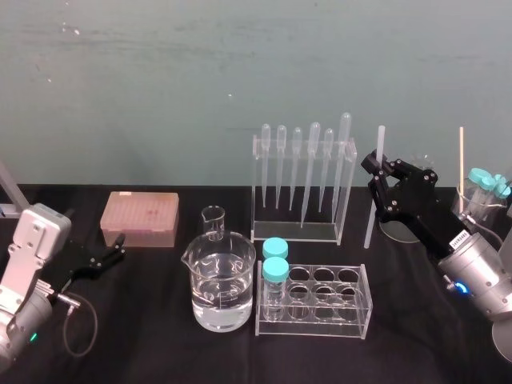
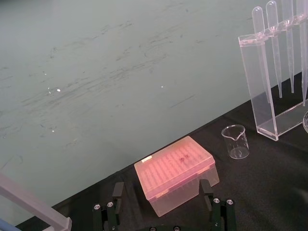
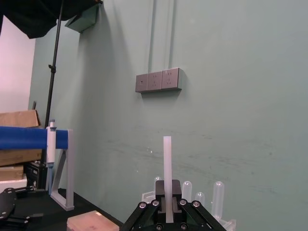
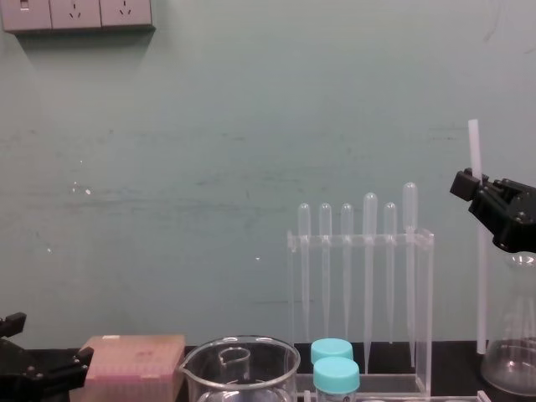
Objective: Pick up the stirring rod with one hand, then place it down.
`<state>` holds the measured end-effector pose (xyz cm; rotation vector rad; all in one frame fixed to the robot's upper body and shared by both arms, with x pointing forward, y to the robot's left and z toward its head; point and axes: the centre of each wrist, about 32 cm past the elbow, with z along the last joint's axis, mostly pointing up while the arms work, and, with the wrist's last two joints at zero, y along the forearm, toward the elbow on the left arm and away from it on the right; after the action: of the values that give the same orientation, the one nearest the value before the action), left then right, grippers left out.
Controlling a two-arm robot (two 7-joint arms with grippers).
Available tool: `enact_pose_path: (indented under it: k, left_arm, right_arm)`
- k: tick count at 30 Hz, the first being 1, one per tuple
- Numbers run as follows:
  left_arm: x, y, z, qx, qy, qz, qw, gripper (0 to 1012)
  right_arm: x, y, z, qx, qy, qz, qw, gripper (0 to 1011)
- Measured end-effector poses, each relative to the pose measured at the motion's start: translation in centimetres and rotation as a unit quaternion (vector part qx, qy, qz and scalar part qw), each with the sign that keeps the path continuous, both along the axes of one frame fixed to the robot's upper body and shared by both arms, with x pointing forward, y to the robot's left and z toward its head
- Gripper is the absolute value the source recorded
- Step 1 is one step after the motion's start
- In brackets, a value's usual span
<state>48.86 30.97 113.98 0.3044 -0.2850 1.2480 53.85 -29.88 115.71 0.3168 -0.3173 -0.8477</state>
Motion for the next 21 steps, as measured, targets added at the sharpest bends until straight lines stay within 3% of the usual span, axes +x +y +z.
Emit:
enact_pose_path:
  k: [21]
  left_arm:
    - [0.00, 0.00, 0.00, 0.000, 0.000, 0.000, 1.0000, 1000]
  right_arm:
    - [-0.13, 0.04, 0.45, -0.007, 0.008, 0.008, 0.9999, 70]
